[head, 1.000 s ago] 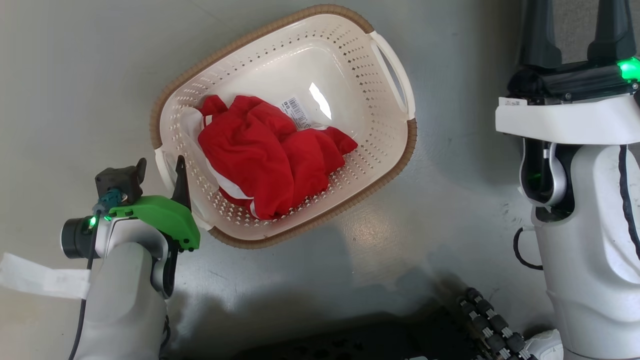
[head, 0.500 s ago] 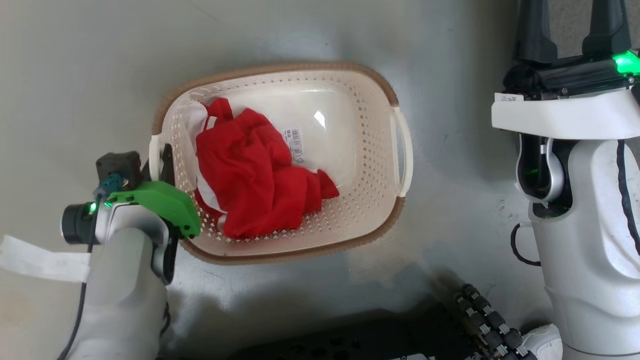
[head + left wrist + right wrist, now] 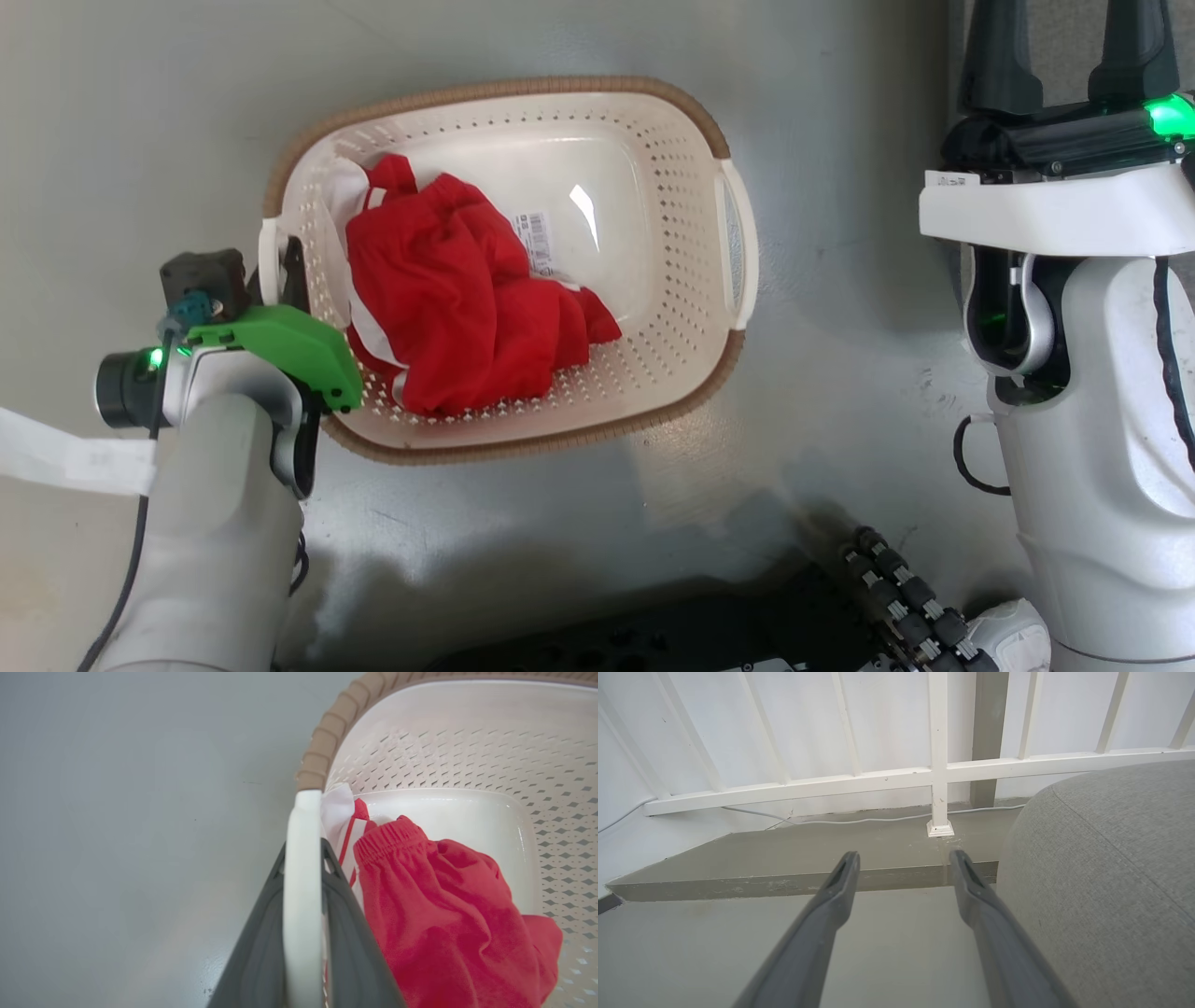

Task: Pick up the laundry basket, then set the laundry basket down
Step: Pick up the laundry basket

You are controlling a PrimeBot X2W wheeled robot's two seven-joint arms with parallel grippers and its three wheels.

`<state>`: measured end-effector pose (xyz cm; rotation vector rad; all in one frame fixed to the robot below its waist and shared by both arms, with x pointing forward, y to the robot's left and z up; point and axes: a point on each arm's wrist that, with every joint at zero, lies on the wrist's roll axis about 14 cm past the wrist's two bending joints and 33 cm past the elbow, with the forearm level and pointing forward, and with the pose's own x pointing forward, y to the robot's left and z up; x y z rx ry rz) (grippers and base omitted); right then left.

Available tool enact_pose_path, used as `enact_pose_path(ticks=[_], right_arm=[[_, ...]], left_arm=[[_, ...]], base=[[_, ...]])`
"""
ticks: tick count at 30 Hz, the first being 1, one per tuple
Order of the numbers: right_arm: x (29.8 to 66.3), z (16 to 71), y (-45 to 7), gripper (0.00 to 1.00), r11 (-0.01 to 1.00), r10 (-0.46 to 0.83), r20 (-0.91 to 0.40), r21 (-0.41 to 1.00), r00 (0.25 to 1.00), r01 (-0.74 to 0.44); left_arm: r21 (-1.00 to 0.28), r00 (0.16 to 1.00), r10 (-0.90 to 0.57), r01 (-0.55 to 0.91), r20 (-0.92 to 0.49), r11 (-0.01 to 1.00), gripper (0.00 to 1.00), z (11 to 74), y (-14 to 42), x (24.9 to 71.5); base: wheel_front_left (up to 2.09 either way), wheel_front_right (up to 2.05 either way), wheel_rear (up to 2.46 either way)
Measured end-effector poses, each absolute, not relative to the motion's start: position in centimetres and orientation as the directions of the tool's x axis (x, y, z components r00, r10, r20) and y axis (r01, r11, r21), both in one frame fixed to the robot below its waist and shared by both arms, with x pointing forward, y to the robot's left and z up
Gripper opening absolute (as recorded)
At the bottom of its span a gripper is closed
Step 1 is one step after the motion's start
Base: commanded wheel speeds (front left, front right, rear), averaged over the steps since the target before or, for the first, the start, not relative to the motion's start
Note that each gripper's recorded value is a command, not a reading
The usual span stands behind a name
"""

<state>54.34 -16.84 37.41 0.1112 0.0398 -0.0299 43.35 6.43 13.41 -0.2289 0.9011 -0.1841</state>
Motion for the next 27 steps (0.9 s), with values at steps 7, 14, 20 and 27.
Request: enact_pose_path(ticks=[7, 14, 20, 27], right_arm=[[54.3, 37.7, -17.2, 1.0, 0.994, -0.034, -0.037, 0.104, 0.999, 0.038], [54.2, 38.0, -17.3, 1.0, 0.994, -0.038, -0.033, 0.1, 0.999, 0.041], [54.2, 38.1, -17.4, 1.0, 0.994, -0.039, -0.032, 0.098, 0.999, 0.042], [54.2, 38.1, -17.4, 1.0, 0.994, -0.041, -0.032, 0.097, 0.999, 0.044]], left_arm=[[-0.264, 0.634, -0.247, 0.07, -0.733, 0.962, 0.0, 13.8, 6.4, 45.3], [-0.265, 0.642, -0.252, 0.078, -0.724, 0.961, 0.0, 14.1, 6.1, 46.1], [-0.26, 0.636, -0.25, 0.079, -0.73, 0.962, 0.0, 13.9, 6.1, 45.9], [-0.257, 0.631, -0.247, 0.078, -0.735, 0.963, 0.22, 13.7, 6.2, 45.7]], base=[[0.0, 0.0, 0.0], [0.0, 0.0, 0.0], [0.0, 0.0, 0.0], [0.0, 0.0, 0.0]])
